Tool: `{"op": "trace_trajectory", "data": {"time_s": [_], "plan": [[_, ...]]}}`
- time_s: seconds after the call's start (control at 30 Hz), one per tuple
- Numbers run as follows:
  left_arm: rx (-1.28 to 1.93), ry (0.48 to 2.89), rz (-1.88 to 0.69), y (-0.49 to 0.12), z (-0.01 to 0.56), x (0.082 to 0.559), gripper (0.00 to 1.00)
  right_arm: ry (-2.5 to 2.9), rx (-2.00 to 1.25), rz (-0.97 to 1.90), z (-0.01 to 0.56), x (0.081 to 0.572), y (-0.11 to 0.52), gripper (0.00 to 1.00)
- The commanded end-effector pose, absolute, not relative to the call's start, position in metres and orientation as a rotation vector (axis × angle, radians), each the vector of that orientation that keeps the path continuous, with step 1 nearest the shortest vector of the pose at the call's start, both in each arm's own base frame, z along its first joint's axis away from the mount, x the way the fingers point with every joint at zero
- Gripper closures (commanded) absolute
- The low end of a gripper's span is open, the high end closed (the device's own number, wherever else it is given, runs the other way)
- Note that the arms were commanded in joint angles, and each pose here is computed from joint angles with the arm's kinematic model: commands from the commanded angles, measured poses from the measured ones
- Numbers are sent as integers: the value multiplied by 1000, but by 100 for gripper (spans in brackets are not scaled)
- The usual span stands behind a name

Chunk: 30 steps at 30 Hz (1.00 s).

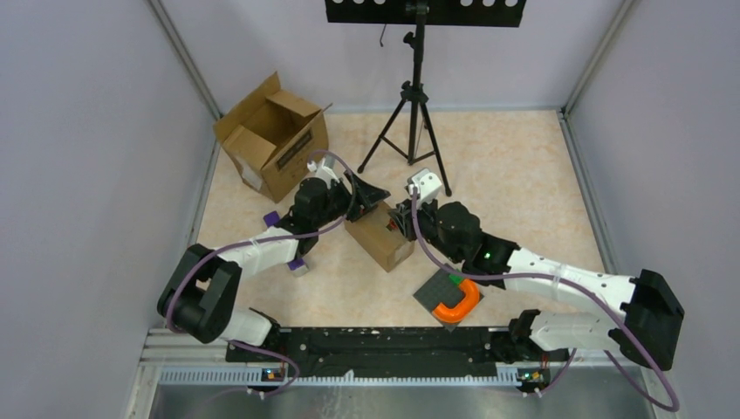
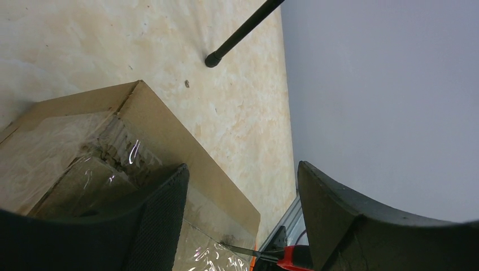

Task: Unpack the express box
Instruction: Cut the express box at the center of the board.

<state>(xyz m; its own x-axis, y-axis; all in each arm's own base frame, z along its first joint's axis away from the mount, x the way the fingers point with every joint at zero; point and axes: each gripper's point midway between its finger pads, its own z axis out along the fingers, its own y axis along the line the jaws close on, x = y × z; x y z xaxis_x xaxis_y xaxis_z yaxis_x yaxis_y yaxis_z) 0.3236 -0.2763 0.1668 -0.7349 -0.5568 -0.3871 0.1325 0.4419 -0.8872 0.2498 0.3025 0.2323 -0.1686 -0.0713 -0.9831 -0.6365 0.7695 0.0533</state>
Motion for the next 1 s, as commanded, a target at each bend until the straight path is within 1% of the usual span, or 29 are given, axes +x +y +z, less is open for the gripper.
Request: {"op": "trace_trajectory", "data": {"time_s": [0.0, 0.47, 0.97], "plan": [[-543, 2327, -1022, -243, 72, 305, 25, 1677, -543, 565, 253, 242, 299, 100], [-682, 2388, -868, -225, 48, 303, 26, 1737, -531, 572, 245, 229, 285, 100], [-725, 2412, -814, -220, 38, 303, 26, 1779, -538, 564, 233, 218, 273, 100]]}}
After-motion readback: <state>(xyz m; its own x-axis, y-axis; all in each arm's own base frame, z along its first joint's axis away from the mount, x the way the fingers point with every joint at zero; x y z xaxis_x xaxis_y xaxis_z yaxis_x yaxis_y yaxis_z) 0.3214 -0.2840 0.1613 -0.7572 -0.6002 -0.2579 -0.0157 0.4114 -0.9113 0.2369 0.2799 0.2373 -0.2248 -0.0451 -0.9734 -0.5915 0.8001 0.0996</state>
